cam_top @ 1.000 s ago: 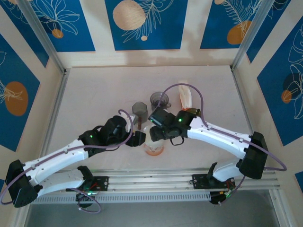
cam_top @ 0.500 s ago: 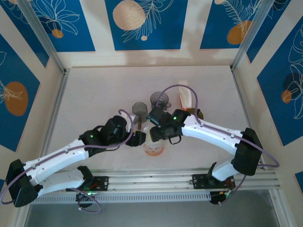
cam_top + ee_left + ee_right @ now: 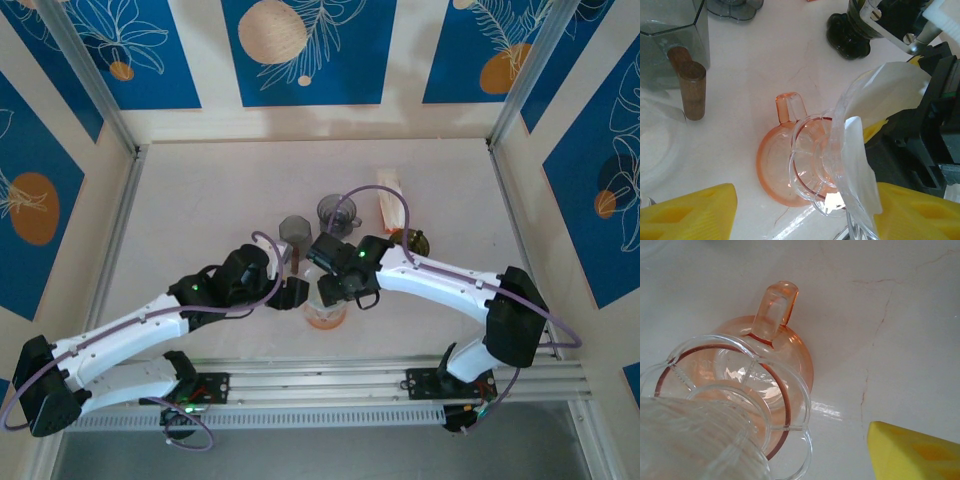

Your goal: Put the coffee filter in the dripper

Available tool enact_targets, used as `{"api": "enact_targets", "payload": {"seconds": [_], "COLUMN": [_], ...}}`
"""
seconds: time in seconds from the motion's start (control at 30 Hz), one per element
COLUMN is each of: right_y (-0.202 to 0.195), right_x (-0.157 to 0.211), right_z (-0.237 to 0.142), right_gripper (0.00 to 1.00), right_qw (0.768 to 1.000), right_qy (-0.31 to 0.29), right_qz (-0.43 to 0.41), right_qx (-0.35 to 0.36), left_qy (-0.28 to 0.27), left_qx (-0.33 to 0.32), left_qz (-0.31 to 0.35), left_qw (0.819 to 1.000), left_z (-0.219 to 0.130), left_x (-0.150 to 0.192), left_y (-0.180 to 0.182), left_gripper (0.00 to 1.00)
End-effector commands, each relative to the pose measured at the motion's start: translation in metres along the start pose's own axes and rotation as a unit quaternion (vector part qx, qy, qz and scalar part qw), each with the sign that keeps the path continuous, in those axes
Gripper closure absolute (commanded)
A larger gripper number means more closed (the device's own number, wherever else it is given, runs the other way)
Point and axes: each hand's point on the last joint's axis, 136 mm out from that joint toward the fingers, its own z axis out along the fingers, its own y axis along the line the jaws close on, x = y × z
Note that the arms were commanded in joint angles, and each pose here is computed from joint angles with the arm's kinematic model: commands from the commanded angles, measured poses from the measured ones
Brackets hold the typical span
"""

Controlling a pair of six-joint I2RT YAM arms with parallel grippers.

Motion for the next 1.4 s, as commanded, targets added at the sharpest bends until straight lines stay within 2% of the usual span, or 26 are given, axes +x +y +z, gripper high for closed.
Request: {"api": "enact_targets", "payload": {"seconds": [0.0, 0.3, 0.53, 0.67, 0.9, 1.13, 1.37], "right_y": [-0.004, -0.005, -0.004, -0.004, -0.004, -0.001, 0.009], "right_x": [0.006, 0.01, 0.011, 0.01, 0.008, 0.001, -0.014], "right_z": [0.008, 0.014, 0.016, 0.016, 0.013, 0.006, -0.027], "right_gripper": [0.3, 0.3, 0.3, 0.3, 0.3, 0.3, 0.3], "right_qw": [1.0, 1.0, 0.999, 0.999, 0.999, 1.0, 0.998], "right_qy": [0.008, 0.013, 0.015, 0.014, 0.008, -0.005, -0.063], "right_qz": [-0.006, -0.008, -0.011, -0.009, -0.009, -0.008, -0.011], "right_qx": [0.017, 0.027, 0.034, 0.037, 0.037, 0.029, -0.007], "left_qy": [-0.008, -0.045, -0.033, -0.028, -0.025, -0.018, -0.018], "left_qx": [0.013, 0.037, 0.018, 0.008, -0.028, -0.024, -0.018], "left_qz": [-0.008, -0.01, -0.013, -0.012, -0.015, -0.016, -0.016], "left_qw": [1.0, 0.998, 0.999, 0.999, 0.999, 0.999, 1.0], "left_z": [-0.002, -0.01, -0.001, 0.0, -0.004, -0.001, -0.002], "left_x": [-0.002, -0.013, -0.009, -0.007, -0.004, -0.001, -0.002], "left_y": [-0.002, -0.009, -0.003, 0.001, 0.014, 0.013, 0.01], "left_gripper": [0.27, 0.14, 0.12, 0.13, 0.27, 0.29, 0.29]}}
